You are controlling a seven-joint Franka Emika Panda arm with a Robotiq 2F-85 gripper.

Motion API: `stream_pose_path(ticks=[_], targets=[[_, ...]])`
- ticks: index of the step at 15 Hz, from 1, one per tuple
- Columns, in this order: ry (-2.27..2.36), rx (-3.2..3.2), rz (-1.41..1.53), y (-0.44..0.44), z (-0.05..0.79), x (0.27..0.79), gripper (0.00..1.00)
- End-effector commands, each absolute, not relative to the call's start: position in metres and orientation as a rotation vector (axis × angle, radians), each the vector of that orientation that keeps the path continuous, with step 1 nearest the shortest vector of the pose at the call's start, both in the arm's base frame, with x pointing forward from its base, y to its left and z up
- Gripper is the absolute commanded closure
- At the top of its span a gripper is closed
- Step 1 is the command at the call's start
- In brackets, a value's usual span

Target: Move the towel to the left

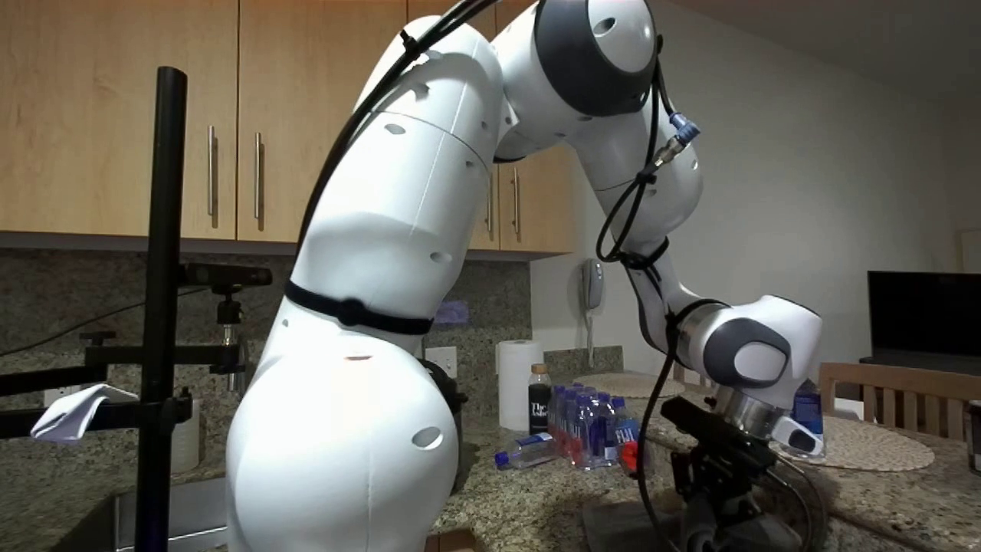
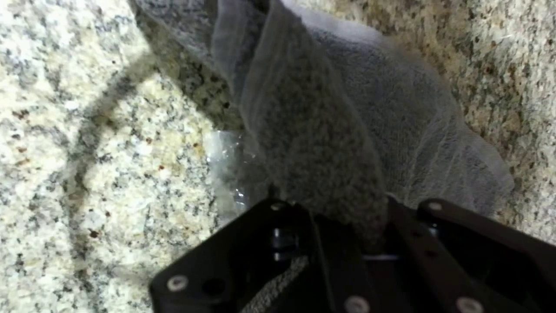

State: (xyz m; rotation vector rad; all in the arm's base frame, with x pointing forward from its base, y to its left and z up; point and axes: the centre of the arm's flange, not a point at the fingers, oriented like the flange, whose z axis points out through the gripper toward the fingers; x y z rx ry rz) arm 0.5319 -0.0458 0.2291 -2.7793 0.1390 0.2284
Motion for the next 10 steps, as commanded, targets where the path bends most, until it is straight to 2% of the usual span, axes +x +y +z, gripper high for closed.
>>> stream_pose_path(ticks=[1, 10], targets=[[0.107, -2.796, 0.182, -0.019, 0.254, 0.514, 0.92], [0.071, -2.869, 0.102, 0.051, 0.272, 0.505, 0.93]])
